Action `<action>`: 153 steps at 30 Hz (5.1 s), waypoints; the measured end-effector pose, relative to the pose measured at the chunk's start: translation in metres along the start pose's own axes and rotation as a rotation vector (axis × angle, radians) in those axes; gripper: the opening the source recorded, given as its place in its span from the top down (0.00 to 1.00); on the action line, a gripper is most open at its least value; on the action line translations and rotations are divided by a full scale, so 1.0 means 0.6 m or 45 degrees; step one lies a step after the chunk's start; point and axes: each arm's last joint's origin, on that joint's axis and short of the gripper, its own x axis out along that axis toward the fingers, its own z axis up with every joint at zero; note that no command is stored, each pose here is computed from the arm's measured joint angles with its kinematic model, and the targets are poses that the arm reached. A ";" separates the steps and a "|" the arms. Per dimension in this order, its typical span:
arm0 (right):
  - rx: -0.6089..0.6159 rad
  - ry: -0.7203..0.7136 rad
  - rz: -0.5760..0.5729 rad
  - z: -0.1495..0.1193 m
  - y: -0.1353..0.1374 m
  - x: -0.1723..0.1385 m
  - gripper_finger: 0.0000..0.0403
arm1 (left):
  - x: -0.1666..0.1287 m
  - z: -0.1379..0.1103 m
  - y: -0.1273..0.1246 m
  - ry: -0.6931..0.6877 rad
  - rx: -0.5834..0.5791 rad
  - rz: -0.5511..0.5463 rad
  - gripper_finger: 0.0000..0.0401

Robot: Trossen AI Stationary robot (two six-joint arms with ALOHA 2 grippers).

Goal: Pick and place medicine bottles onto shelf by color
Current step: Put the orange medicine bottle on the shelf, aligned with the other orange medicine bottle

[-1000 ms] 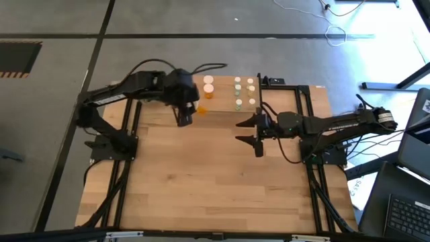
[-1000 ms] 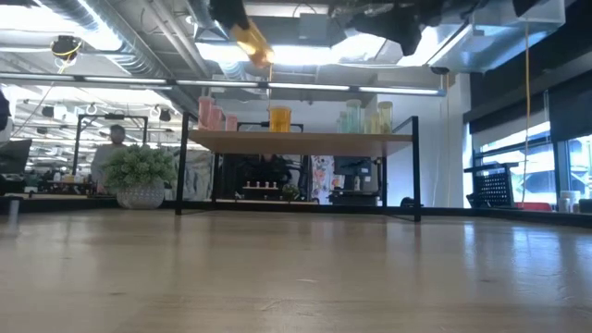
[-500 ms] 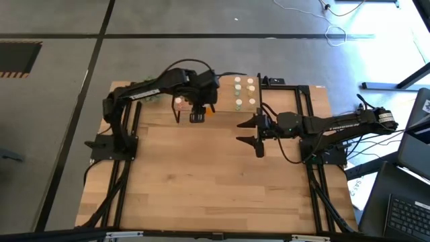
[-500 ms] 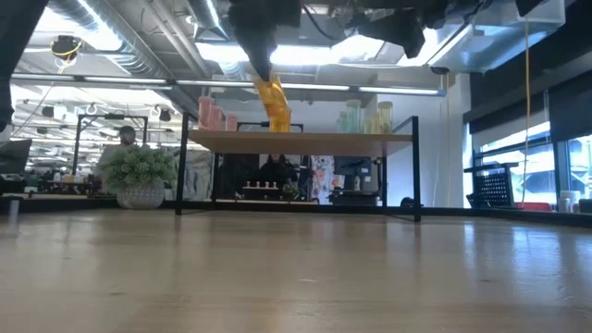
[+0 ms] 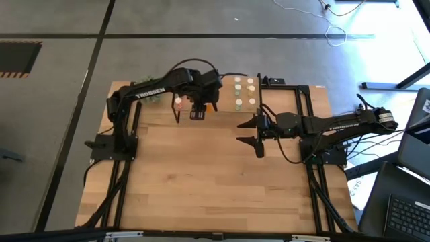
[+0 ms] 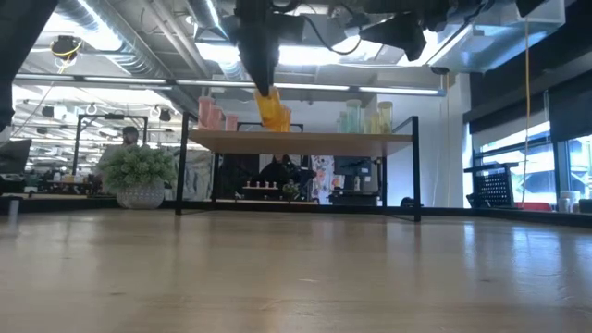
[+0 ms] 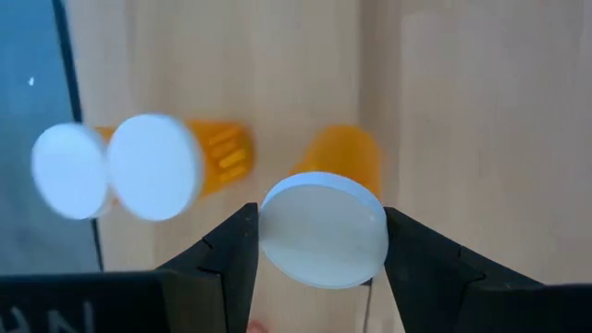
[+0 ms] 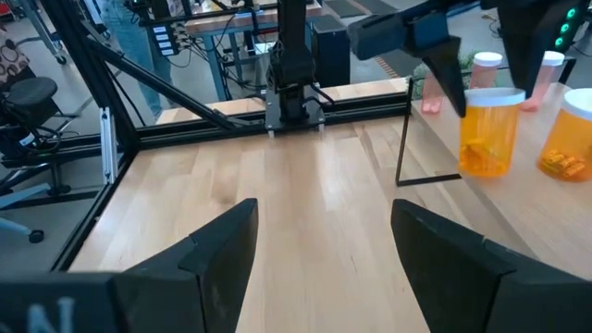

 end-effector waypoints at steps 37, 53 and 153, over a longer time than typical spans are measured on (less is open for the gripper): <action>-0.006 0.026 -0.004 -0.003 0.000 0.000 0.38 | 0.016 0.005 0.007 0.015 0.026 0.054 0.54; -0.004 0.029 -0.004 -0.003 0.000 0.000 0.38 | 0.020 0.008 0.006 0.029 0.058 0.092 0.54; -0.081 -0.022 -0.420 -0.002 -0.016 -0.002 0.38 | 0.020 0.012 0.003 0.016 0.115 0.106 0.43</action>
